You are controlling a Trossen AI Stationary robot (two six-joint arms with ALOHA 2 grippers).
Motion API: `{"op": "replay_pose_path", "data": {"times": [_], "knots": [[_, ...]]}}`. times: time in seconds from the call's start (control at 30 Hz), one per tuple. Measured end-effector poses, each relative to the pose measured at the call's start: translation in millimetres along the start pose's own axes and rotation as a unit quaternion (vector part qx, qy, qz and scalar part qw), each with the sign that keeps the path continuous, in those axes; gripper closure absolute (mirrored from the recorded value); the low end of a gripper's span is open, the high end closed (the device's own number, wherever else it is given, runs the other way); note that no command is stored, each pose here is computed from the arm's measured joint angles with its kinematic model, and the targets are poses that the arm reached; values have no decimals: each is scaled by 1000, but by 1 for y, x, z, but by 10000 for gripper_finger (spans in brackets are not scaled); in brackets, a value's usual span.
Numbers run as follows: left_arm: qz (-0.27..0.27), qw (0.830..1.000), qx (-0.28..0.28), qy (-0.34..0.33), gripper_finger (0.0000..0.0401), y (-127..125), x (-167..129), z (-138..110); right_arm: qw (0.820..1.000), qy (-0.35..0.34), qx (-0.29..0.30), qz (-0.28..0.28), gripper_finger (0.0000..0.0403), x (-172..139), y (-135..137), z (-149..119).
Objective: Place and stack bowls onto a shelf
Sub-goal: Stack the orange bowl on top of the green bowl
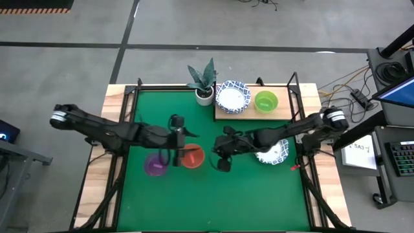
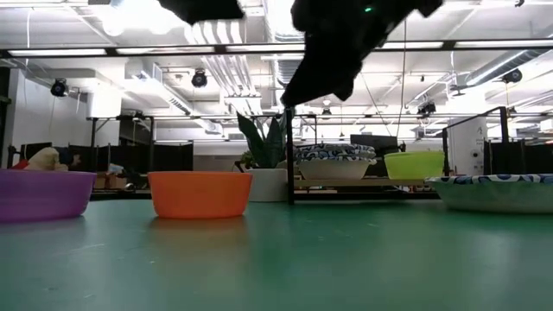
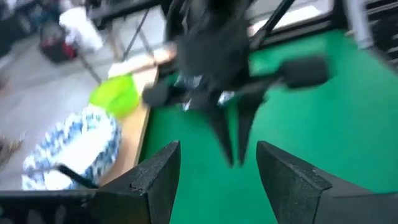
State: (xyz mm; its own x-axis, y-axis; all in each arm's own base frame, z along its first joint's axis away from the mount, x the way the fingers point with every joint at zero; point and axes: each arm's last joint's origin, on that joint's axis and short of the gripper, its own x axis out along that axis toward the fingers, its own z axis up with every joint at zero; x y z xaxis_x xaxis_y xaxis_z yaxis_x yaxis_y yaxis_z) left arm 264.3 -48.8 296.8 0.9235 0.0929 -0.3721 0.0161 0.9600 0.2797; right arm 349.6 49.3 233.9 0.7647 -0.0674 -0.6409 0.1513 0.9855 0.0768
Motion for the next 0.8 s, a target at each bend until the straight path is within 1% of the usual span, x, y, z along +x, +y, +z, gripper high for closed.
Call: {"op": "replay_pose_path", "data": {"times": [0.07,0.17,0.27,0.37,0.43,0.5,0.67,0.73,0.8], "knots": [[-10,1000,10,-21,207,0,-13,2,1000,21,2,-8,369,8,-2,5],[-10,999,7,-51,207,0,-28,-3,999,30,0,-15,369,20,-3,14],[-6,997,1,-72,207,0,-37,-20,999,36,0,-19,369,33,-4,22],[0,995,-8,-95,207,1,-47,-34,999,43,15,-22,369,40,-6,30],[14,993,-19,-117,207,4,-55,-38,999,41,20,-8,364,41,-7,36],[29,992,-25,-122,207,6,-63,-43,999,42,17,-1,354,43,-7,40],[34,989,-38,-141,207,10,-78,-54,999,34,2,8,309,44,-6,44],[35,987,-44,-150,207,11,-83,-55,999,34,2,8,290,45,-6,44],[36,986,-46,-156,207,13,-89,-55,1000,16,4,11,276,51,-5,45]]}}
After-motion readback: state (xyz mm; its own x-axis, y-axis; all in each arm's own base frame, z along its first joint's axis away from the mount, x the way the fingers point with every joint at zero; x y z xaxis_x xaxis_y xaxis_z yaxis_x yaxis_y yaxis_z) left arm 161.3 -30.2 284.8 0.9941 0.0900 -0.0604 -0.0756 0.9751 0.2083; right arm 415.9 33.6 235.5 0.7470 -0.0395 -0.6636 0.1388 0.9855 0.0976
